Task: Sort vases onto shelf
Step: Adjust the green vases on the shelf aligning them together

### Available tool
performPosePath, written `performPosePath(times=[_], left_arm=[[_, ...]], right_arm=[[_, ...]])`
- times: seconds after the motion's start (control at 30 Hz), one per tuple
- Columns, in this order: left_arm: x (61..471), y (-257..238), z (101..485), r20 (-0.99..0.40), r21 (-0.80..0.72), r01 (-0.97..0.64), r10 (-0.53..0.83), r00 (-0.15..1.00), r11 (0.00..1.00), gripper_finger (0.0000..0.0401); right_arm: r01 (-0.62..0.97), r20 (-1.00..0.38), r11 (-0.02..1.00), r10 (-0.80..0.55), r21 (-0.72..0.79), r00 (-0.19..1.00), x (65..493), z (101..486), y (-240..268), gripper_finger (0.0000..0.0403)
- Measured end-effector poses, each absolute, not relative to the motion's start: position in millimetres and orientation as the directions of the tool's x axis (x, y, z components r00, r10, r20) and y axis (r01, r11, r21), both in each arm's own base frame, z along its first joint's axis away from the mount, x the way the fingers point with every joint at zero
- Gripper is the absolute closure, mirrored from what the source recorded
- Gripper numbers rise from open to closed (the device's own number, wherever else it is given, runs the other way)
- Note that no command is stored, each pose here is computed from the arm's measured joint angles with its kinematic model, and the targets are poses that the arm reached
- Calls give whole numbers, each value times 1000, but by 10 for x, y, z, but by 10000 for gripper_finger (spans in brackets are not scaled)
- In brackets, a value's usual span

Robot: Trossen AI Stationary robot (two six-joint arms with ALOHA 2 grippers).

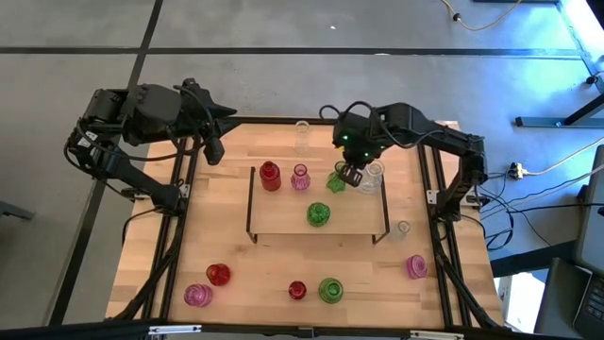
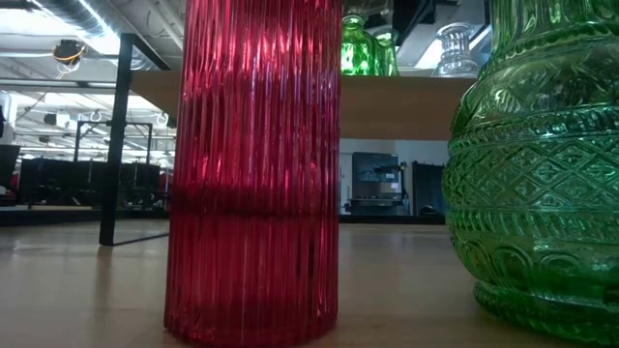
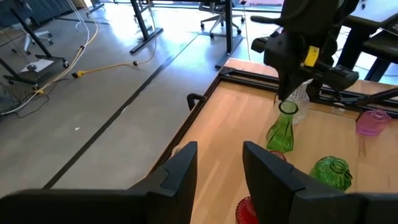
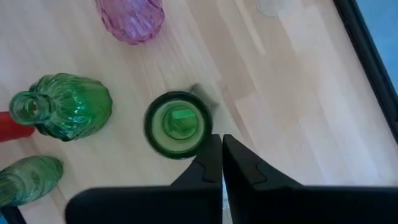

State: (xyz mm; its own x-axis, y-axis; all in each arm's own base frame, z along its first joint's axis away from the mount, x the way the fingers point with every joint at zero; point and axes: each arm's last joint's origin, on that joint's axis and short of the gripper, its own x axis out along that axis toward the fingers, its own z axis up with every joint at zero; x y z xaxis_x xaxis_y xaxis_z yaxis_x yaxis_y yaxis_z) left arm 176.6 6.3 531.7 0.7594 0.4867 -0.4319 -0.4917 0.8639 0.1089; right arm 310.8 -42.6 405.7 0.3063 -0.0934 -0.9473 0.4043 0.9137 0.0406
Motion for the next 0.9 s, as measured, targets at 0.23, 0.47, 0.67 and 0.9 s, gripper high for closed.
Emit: performPosePath(times=[0.23, 0.47, 0.67, 0.9], left_arm=[[1767, 60, 5316, -435, 103, -484, 477, 764, 869, 280], [1767, 60, 5315, -435, 106, -482, 476, 764, 870, 280], [1767, 60, 5316, -435, 108, -481, 476, 764, 870, 280], [1767, 60, 5316, -435, 109, -481, 476, 764, 870, 280]], right_arm=[[396, -944, 916, -72, 66, 323, 3136, 4052, -423, 403], [439, -933, 899, -167, -11, 320, 3134, 4071, -450, 403], [396, -855, 918, -183, 28, 485, 3125, 4385, -421, 403], [63, -739, 973, 127, 223, 662, 3158, 4651, -50, 403]])
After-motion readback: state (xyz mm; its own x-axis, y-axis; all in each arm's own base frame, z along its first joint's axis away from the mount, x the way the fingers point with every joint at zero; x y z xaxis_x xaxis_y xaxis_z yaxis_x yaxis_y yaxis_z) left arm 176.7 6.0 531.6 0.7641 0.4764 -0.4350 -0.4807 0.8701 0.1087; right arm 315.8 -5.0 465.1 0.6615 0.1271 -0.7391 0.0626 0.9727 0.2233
